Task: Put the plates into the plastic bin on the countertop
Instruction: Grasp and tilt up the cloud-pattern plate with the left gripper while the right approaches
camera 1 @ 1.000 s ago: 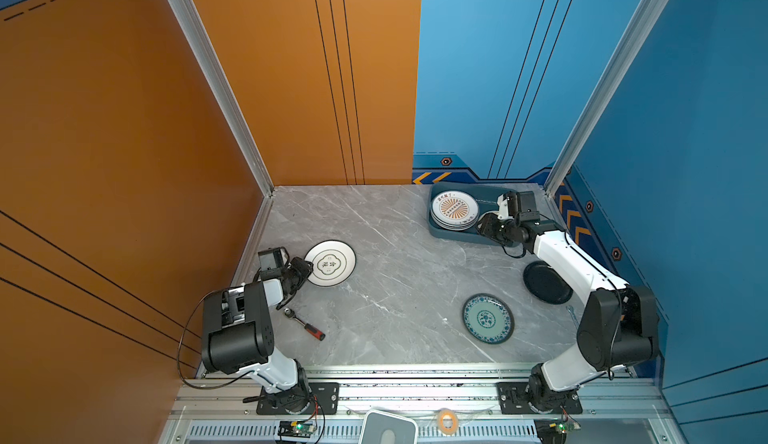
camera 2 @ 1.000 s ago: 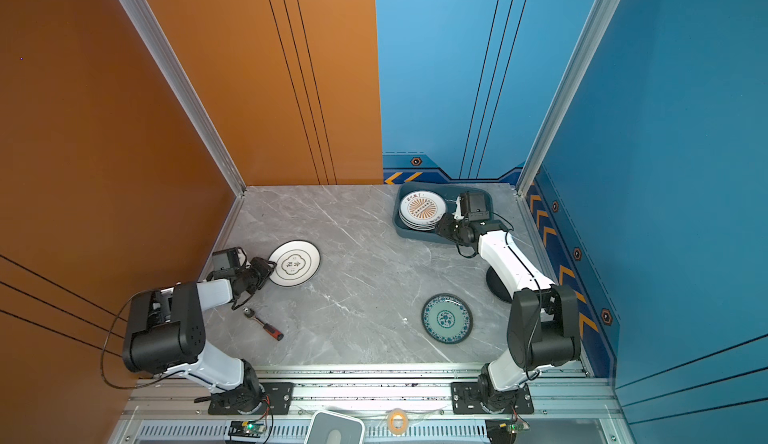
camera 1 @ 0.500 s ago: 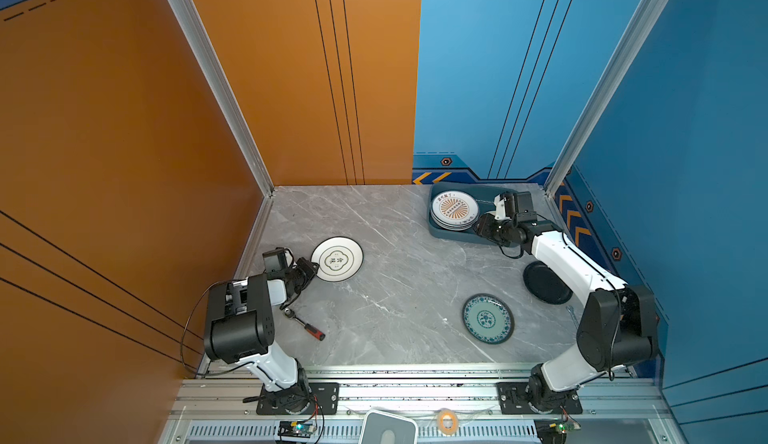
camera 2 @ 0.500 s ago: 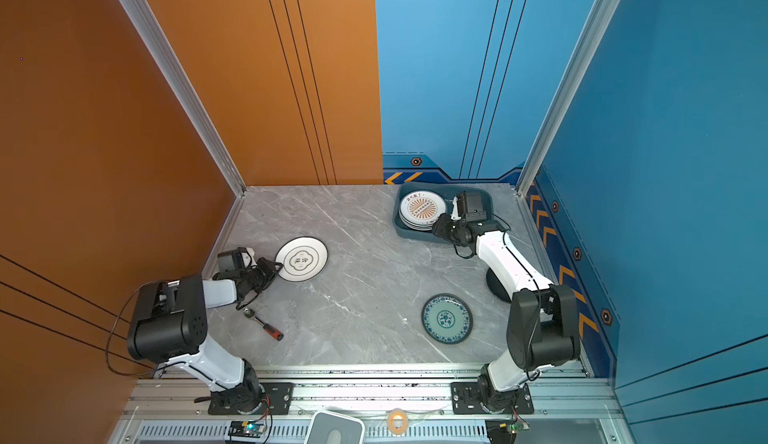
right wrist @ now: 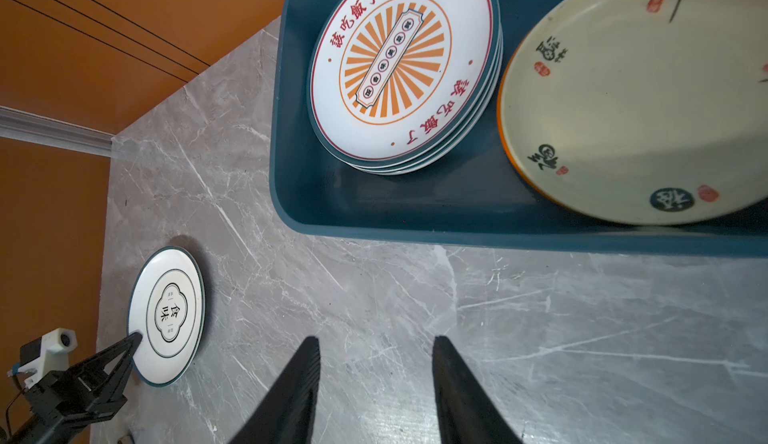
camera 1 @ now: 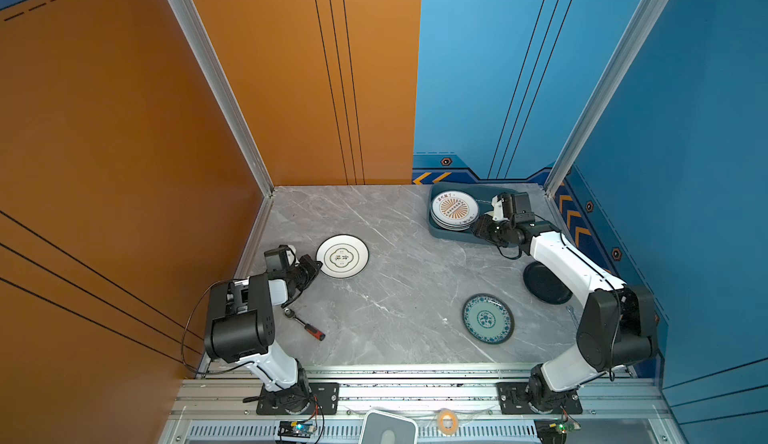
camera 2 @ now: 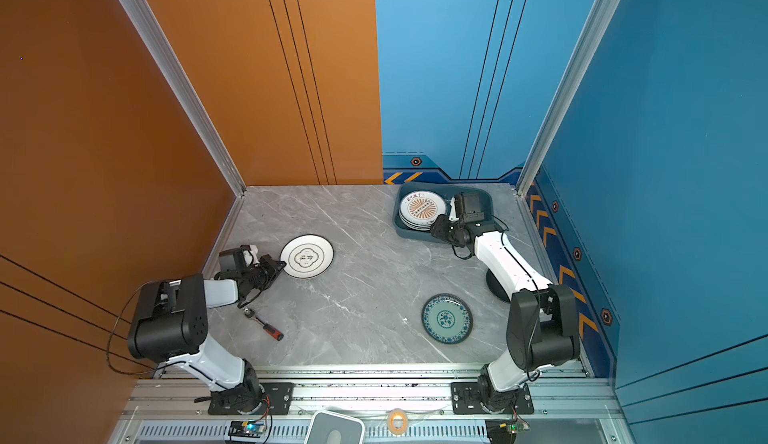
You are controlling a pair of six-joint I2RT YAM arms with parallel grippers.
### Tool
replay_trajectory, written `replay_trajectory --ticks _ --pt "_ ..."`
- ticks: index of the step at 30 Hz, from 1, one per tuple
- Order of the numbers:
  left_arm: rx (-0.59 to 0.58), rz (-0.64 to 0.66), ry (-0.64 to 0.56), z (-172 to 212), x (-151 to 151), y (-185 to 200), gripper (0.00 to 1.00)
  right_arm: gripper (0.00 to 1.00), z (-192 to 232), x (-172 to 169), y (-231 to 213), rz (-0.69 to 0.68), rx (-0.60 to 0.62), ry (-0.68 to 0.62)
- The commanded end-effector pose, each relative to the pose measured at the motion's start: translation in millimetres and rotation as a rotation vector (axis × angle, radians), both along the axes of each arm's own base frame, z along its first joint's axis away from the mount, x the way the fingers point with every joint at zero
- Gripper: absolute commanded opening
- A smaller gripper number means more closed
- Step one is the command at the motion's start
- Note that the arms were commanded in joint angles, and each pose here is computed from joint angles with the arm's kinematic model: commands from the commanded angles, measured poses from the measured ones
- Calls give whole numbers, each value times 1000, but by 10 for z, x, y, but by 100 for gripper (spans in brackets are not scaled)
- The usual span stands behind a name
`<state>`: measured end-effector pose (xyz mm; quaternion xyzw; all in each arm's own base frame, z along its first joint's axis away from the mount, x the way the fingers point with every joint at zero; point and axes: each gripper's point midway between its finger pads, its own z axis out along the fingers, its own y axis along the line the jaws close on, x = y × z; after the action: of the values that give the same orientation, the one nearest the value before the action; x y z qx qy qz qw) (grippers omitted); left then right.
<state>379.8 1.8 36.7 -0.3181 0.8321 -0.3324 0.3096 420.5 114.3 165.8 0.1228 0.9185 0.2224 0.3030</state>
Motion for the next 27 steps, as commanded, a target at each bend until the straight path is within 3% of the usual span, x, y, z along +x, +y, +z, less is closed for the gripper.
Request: replay_trajectory --ticks 1,9,16,22,23,27 --pt "-7 -44 102 -206 -213 -217 0 47 39 -108 89 34 16 -5" --pt "-41 -109 -18 488 -99 -571 0 50 183 -319 475 173 228 -37" --pt "-69 -197 -122 1117 -117 -893 0 59 281 -564 960 322 407 -61" --pt "-104 -250 -165 1360 -162 -1115 0 76 372 -707 1297 415 517 -64" --pt "-106 -257 -166 1372 -166 -1148 0 97 376 -724 1335 422 523 -64" --pt "-108 -288 -179 1454 -172 -1302 0 100 365 -761 1481 446 532 -61"
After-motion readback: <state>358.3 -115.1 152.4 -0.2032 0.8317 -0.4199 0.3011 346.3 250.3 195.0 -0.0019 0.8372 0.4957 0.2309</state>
